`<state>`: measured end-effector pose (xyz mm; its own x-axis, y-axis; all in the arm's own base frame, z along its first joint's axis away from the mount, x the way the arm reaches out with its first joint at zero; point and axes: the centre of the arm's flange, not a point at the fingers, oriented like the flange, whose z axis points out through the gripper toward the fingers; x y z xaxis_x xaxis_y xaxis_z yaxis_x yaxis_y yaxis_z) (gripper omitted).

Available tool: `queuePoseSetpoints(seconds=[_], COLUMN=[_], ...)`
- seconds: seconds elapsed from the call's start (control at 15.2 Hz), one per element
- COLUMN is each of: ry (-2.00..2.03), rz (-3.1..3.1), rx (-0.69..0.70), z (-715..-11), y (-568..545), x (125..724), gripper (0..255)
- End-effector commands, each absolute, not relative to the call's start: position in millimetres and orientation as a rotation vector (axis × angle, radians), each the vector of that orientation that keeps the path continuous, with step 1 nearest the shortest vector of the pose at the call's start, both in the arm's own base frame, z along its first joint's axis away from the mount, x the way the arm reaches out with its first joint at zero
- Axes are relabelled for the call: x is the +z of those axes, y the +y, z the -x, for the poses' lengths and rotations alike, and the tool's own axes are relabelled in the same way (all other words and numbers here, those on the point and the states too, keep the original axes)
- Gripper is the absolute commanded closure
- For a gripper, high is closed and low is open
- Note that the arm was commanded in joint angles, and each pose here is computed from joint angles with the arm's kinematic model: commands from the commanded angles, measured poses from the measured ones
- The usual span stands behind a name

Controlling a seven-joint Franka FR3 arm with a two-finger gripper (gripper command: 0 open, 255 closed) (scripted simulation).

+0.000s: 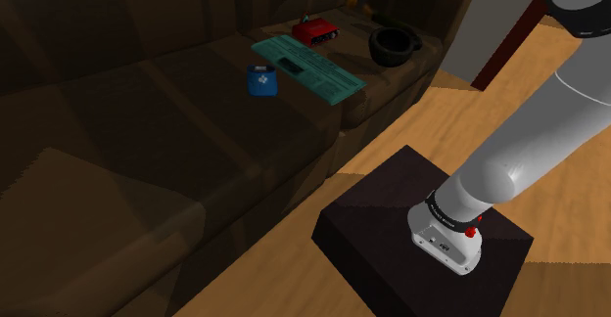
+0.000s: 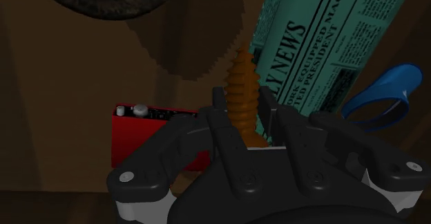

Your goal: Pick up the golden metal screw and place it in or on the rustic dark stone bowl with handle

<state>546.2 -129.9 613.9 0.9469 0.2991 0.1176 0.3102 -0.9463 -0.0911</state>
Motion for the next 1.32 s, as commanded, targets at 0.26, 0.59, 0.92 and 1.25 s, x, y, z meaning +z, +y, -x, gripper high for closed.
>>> queuePoseSetpoints(seconds=[0.26, 0.59, 0.92, 1.25], ry=[-0.471, -0.471, -0.471, -0.471], rz=[2.992, 2.992, 2.992, 2.992], rx=[-0.156, -0.156, -0.156, -0.156], z=[-502, -467, -458, -458], y=[-200, -256, -270, -270], x=[613, 612, 591, 564], gripper=[255, 255, 255, 255])
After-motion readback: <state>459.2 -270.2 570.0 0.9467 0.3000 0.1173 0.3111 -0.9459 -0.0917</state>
